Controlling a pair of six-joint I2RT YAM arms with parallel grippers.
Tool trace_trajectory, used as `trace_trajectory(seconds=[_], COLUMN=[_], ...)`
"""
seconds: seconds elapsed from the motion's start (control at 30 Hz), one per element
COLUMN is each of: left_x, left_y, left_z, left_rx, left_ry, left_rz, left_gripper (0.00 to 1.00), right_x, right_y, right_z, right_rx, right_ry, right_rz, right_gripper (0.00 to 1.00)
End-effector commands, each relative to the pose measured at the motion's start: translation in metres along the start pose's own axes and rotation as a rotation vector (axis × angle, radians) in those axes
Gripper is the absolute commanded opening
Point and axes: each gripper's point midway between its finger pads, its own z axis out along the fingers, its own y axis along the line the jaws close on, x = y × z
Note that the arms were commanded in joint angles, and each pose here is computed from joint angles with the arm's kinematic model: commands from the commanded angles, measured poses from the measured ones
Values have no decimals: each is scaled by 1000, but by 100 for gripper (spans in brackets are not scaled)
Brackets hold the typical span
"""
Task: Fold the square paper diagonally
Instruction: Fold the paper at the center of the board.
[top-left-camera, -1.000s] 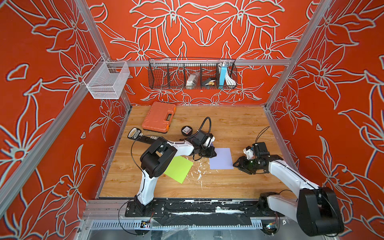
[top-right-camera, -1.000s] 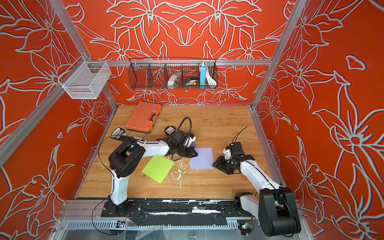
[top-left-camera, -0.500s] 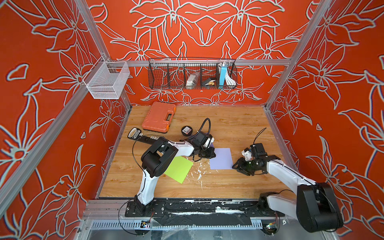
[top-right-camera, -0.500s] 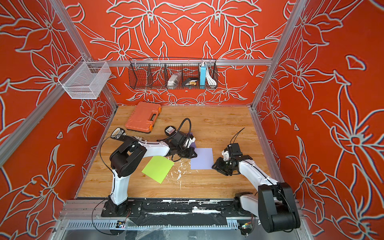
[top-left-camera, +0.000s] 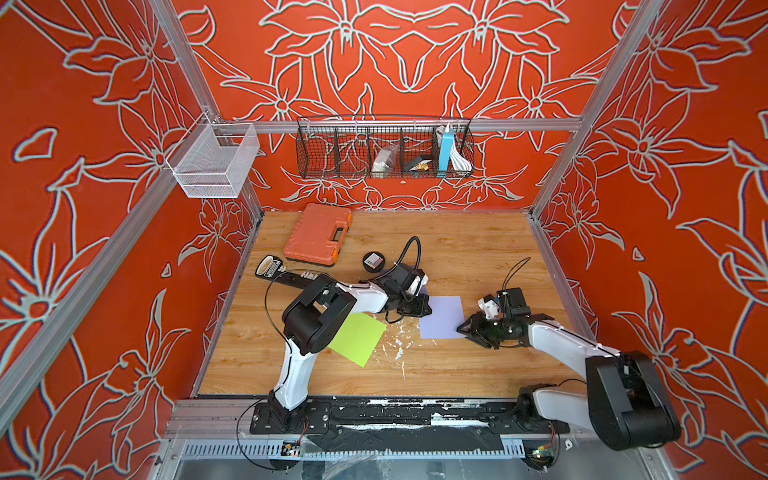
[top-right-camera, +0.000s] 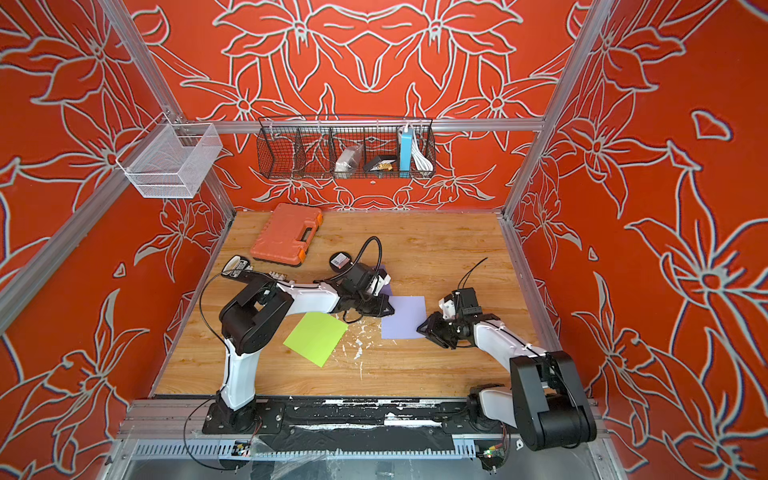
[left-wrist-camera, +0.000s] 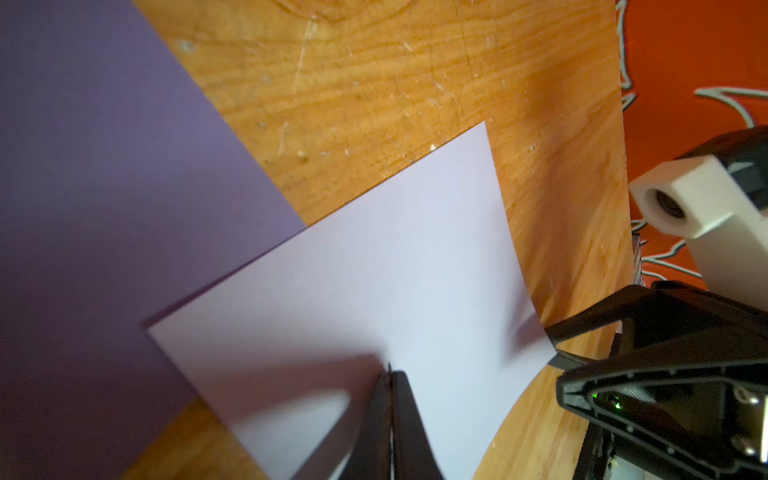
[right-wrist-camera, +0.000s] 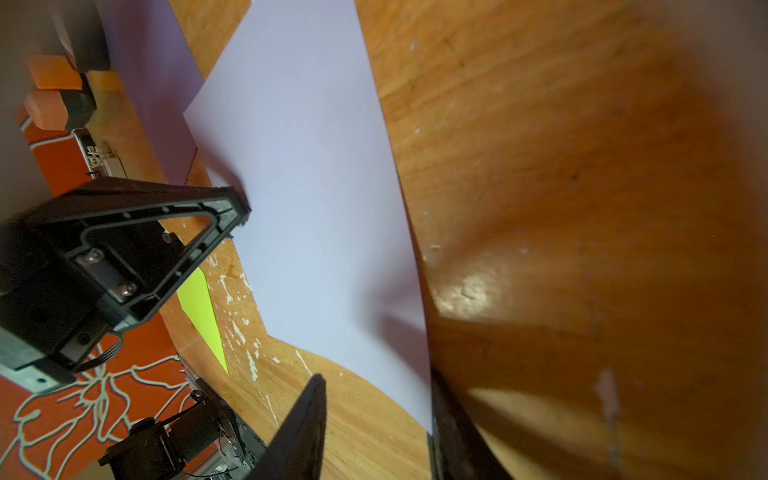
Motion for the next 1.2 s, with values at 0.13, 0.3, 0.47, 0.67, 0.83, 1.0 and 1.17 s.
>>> trace_trajectory(seconds=[0.13, 0.3, 0.47, 0.67, 0.83, 1.0, 1.17], left_x=[18, 18, 21, 23, 24, 25, 27], left_y=[10, 8, -2, -10, -11, -13, -14], left_z=[6, 6, 8, 5, 3, 3, 3], left_rx=[-14, -6, 52, 71, 77, 86, 90], left_ry=[55, 54, 67, 57, 55, 57, 58], left_rz=[-32, -33, -29, -16, -14, -14, -15], left_gripper=[7, 7, 5, 5, 5, 5, 5], right_x=[-5, -9, -11, -11, -14, -15, -16], right_y=[5, 12, 19, 16, 10, 9, 5], right_z=[5, 3, -2, -10, -17, -17, -13], right_rx=[-26, -36, -10, 90, 160, 188, 198], right_ry=[-30, -43, -50, -52, -66, -41, -34], right_rz=[15, 6, -28, -62, -84, -94, -102], right_gripper=[49, 40, 25, 25, 25, 23, 19])
